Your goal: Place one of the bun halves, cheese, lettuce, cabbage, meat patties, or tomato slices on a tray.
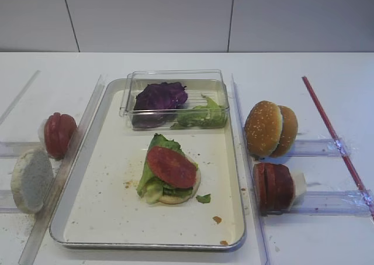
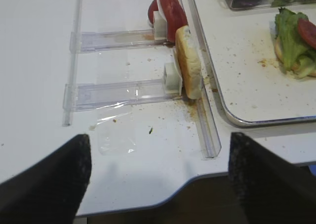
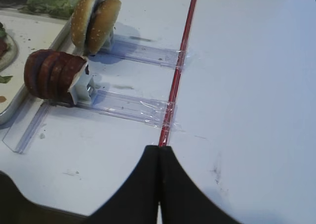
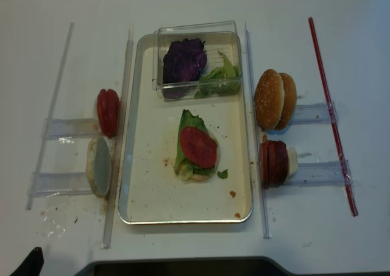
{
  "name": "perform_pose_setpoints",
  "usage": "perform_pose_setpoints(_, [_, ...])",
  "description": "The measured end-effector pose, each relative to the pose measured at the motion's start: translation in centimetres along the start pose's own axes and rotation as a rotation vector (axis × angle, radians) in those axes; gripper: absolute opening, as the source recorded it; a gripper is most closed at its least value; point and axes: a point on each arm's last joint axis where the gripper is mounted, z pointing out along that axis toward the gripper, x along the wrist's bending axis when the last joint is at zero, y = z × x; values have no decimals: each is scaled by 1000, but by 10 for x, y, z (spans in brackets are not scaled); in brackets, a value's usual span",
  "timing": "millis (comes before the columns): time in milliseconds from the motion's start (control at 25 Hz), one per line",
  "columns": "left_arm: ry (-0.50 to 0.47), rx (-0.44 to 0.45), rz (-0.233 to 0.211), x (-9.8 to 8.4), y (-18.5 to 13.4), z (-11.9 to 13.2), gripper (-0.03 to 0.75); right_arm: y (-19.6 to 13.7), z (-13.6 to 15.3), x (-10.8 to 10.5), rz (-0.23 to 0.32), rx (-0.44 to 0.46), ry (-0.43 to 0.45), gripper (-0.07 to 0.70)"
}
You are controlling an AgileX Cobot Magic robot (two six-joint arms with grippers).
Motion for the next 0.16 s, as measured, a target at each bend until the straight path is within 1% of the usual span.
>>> perform_pose_setpoints(160, [0,0,0,0,0,0,538,0,0,0,0,0,0,17])
